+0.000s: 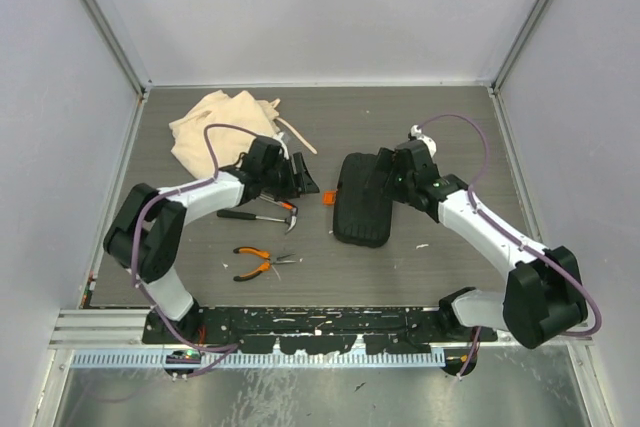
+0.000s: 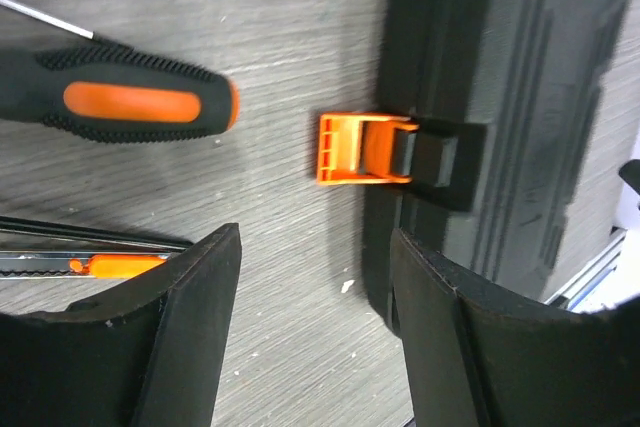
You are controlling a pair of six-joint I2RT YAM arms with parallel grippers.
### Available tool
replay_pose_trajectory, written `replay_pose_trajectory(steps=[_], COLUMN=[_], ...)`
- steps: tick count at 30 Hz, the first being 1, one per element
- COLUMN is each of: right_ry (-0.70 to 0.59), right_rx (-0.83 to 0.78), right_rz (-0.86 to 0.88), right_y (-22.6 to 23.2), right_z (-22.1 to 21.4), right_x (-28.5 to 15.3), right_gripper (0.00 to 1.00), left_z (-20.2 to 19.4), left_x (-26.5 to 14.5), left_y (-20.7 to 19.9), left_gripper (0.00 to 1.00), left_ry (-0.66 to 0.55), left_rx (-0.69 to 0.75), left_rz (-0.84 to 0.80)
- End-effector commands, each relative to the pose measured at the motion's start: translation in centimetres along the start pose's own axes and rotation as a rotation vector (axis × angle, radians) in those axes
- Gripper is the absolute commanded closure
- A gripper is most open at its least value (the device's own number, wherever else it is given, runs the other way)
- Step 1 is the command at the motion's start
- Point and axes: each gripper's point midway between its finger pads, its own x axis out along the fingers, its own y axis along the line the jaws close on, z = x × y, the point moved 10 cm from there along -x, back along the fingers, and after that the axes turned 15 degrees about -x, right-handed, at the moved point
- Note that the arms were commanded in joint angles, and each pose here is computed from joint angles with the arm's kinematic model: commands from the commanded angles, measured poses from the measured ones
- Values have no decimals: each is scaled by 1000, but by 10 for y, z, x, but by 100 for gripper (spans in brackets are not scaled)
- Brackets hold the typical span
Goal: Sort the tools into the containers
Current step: Open the storage box at the center of the board.
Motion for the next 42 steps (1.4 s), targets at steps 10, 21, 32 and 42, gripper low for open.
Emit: replay_pose_trajectory(steps=[10,21,32,42], right_ry=[8,47,101,162], right_rx=[-138,-226,-345,-387], right_rz=[-135,-274,-354,-352], right_y=[43,57,87,91], right_z=[13,14,8,-11], right_x=[15,38,49,62], right_gripper=[0,0,0,0], left_z=[1,-1,-2,-4], left_x=[30,34,35,35], left_y=[-4,-1,-1,1], left_gripper=[44,47,50,51], left_ry=[104,113,121,130], left_rx=[-23,-30,-32,-34], left_rz=[-41,-43,-47,-52])
